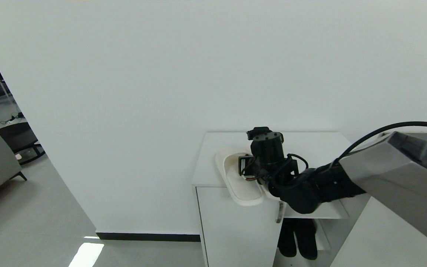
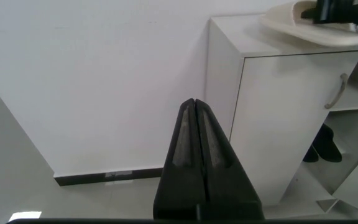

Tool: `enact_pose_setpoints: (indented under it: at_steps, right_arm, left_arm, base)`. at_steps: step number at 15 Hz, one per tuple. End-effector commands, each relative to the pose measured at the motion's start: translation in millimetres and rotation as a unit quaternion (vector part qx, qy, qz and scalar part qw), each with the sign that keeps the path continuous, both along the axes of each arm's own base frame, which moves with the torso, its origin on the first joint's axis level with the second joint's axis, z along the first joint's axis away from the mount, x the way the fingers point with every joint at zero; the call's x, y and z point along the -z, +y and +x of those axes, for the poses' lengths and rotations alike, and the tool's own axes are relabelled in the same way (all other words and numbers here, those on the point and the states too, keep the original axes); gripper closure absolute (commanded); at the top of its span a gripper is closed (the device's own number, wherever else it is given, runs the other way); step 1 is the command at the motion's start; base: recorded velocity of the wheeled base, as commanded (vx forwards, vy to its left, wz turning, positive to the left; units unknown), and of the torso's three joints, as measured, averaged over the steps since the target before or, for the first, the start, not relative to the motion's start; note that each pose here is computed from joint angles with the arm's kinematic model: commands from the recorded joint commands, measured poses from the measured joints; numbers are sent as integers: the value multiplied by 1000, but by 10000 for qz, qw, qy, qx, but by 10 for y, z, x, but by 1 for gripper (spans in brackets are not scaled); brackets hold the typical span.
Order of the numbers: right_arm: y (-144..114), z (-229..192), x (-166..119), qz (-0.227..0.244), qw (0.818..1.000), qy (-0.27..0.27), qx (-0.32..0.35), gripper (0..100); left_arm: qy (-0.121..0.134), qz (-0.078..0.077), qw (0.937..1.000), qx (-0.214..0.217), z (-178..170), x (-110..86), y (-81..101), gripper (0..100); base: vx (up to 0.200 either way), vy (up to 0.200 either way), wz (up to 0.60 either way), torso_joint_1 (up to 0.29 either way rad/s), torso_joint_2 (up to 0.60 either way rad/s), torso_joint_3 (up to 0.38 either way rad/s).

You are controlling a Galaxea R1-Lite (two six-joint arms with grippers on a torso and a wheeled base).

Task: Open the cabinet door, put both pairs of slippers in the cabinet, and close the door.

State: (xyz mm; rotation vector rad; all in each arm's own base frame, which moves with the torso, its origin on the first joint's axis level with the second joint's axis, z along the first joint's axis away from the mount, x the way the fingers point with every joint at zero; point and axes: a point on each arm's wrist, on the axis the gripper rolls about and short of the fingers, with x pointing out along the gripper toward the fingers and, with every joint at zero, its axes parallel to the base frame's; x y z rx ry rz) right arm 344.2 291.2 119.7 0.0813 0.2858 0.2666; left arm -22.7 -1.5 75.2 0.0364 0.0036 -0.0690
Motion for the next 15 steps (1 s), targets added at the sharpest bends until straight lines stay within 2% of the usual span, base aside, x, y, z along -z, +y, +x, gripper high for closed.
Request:
enact_pose_setpoints:
  at_steps: [1,6,9,15]
  right_arm:
    - [-165,-518,-388,247,9979,-40,-592,100]
    - [-548,-1270,-432,489,9838,-96,-1721,100]
    - [-594,-1416,-404,333,9805,-91,-1934,100]
    - [-571,-1433,-389,341,9780,-62,-2059,100]
  left_arm:
    - [6,1,10000,0,1,0,0,100]
    - [6,1,10000,0,1,0,0,100]
    - [7,-7,10000,0,1,0,0,100]
    - [14,-106,9999,0,1,0,0,100]
  base:
    - [0,0,0,0,0,0]
    - [0,0,0,0,0,0]
    - [0,0,0,0,0,0]
    - [-200,0,0,3,4,5]
